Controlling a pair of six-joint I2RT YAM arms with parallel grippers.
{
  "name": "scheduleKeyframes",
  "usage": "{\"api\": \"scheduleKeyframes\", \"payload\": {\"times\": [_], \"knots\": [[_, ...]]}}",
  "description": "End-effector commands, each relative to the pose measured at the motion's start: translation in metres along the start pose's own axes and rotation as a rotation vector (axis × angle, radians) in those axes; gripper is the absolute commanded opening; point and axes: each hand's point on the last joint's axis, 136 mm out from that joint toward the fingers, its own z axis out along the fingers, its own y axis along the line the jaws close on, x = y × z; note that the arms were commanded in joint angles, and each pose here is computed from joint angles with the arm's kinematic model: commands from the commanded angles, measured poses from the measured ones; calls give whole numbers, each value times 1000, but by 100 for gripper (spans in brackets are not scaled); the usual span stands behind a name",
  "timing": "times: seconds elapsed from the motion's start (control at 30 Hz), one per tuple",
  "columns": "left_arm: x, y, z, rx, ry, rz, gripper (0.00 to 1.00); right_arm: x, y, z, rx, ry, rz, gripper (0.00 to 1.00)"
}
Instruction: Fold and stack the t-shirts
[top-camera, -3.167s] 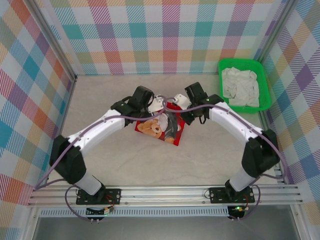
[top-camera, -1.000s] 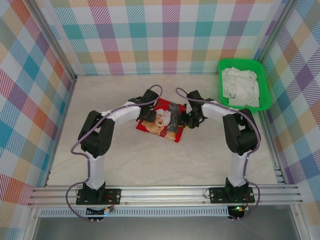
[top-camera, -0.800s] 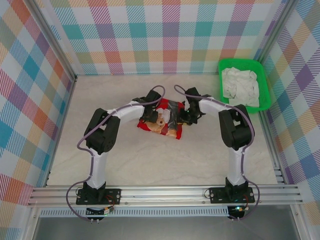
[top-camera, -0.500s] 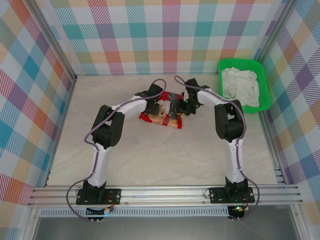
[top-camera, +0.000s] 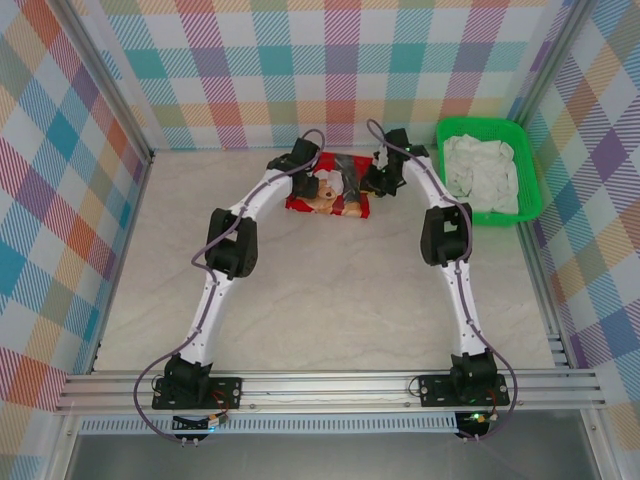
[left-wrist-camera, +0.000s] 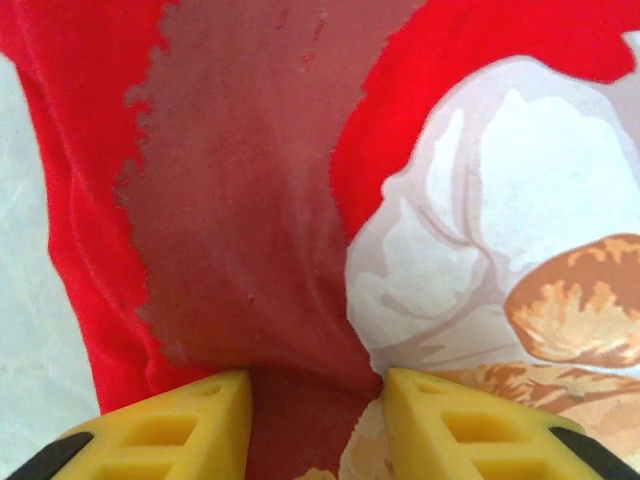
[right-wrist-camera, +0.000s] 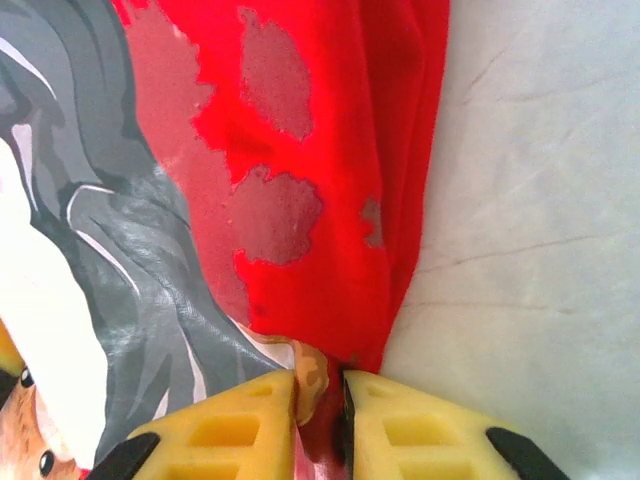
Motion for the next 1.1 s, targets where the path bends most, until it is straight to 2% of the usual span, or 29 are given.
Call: {"api": "scheduleKeyframes", "payload": {"times": [0.0,0.17,0.27,0.33,0.5,0.53,0.57,0.6,0.7,0.77,0.93,1.07], "knots": [[36,15,19,-11,138,38,40,6,-24,14,11,42,76,21],[20,17,4,8,94,19,50,-10,-17,-2,-29,-9,53,37],[-1,11,-20,54,35,10,58,-22,-3,-28,-66,-50,34,44],[-19,8,-45,84,-18,3,66,-28,8,-50,-84,-76,11,49],[-65,8,-121,118,-164,-2,72,-25,36,-108,-88,-121,-70,58],[-73,10,-140,122,-201,-3,73,-22,40,-119,-86,-130,-85,65],[-79,11,-156,127,-235,-5,74,-18,43,-128,-86,-136,-97,79],[-83,13,-174,131,-272,-7,75,-14,46,-138,-85,-147,-112,99],[-87,21,-227,126,-385,-19,88,5,50,-162,-73,-178,-152,99],[-74,31,-251,100,-441,-31,100,19,49,-175,-58,-202,-182,99],[-24,77,-311,-52,-648,-104,100,59,28,-195,21,-300,-287,99],[44,111,-320,-184,-709,-127,100,94,1,-195,77,-378,-382,99]]}}
